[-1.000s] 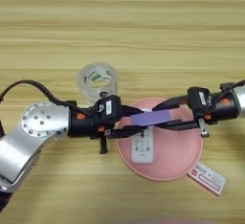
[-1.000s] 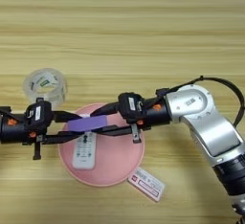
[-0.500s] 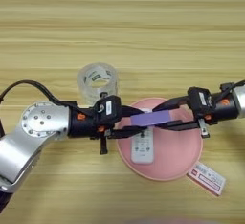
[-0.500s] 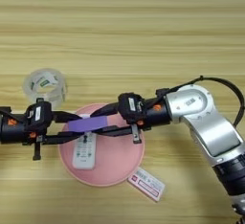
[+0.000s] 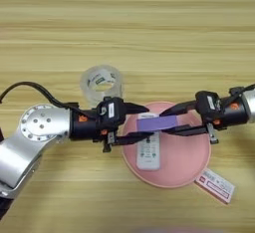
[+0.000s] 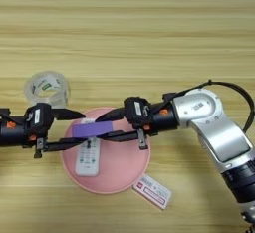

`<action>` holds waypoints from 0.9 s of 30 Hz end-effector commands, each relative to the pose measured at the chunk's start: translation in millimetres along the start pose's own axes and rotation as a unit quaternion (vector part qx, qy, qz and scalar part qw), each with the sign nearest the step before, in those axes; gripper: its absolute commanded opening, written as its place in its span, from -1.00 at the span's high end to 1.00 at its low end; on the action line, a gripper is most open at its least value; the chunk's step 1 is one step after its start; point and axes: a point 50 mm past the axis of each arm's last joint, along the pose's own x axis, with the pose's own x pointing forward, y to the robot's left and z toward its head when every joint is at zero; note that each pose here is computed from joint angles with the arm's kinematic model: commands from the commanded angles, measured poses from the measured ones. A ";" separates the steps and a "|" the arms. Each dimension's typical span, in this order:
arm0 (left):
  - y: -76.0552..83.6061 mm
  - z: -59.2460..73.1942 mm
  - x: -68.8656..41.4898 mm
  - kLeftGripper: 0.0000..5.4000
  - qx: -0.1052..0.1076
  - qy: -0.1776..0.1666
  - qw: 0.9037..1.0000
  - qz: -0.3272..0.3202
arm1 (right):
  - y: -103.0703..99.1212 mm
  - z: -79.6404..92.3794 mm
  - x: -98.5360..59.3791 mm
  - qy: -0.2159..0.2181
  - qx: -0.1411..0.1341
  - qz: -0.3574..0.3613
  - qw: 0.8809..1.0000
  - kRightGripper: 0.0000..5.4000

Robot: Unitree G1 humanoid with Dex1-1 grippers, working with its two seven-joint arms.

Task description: Move the objects on the table

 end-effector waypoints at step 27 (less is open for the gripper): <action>15.9 35.0 -5.2 -0.99 -0.005 -0.177 0.974 0.143 | 6.0 -32.1 -43.8 0.028 0.048 -0.190 0.980 0.48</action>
